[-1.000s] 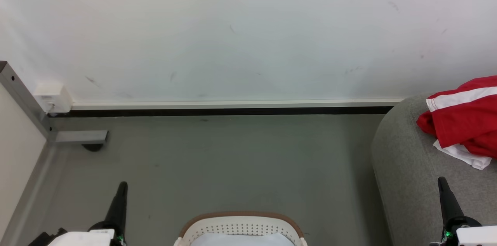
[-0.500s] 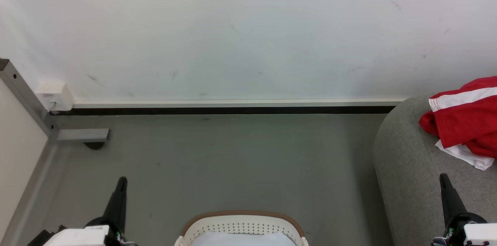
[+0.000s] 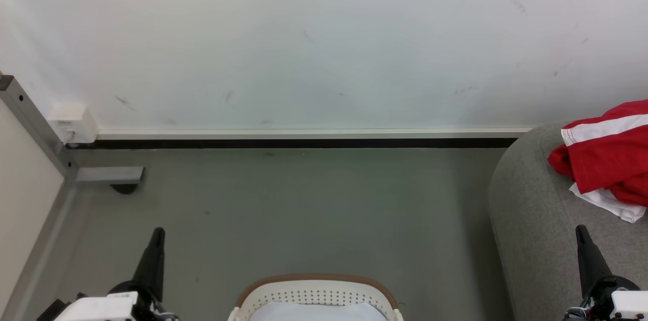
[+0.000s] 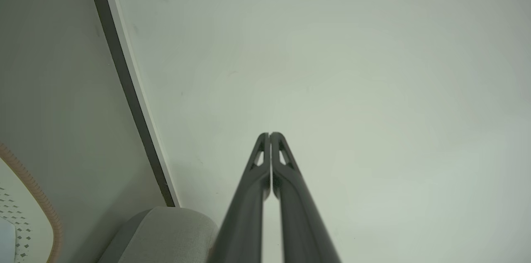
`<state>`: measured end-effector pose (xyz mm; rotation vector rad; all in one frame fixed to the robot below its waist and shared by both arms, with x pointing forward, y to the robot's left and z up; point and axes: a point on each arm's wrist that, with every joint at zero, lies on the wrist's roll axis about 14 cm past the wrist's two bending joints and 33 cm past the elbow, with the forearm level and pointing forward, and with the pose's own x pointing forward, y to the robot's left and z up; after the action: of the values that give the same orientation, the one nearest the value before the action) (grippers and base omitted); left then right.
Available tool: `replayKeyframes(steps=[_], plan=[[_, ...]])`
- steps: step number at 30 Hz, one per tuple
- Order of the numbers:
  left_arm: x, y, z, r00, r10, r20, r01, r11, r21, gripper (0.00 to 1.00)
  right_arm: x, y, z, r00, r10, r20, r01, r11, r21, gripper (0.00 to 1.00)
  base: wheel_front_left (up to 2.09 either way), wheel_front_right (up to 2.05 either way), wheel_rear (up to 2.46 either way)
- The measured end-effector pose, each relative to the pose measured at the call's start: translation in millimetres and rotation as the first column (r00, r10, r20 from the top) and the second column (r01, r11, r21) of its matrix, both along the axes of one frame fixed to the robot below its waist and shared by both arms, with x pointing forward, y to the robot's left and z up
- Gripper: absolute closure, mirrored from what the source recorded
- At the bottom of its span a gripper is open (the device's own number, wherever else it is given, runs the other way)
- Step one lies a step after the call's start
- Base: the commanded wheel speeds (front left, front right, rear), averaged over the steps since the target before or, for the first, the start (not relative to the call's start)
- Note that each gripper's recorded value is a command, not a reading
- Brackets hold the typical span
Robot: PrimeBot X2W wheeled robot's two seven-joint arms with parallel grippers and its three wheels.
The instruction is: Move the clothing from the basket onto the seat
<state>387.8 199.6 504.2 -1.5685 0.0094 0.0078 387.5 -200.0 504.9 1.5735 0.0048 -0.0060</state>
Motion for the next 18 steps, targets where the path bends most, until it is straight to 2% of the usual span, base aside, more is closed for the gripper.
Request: replayKeyframes(steps=[18], plan=[[0.1,0.0,0.0,1.0,0.0,0.0,0.0,1.0,0.0,1.0,0.0,0.0,-0.1,1.0,0.002,0.0,-0.002,1.0,0.002,1.0,0.0,0.0,0.0]])
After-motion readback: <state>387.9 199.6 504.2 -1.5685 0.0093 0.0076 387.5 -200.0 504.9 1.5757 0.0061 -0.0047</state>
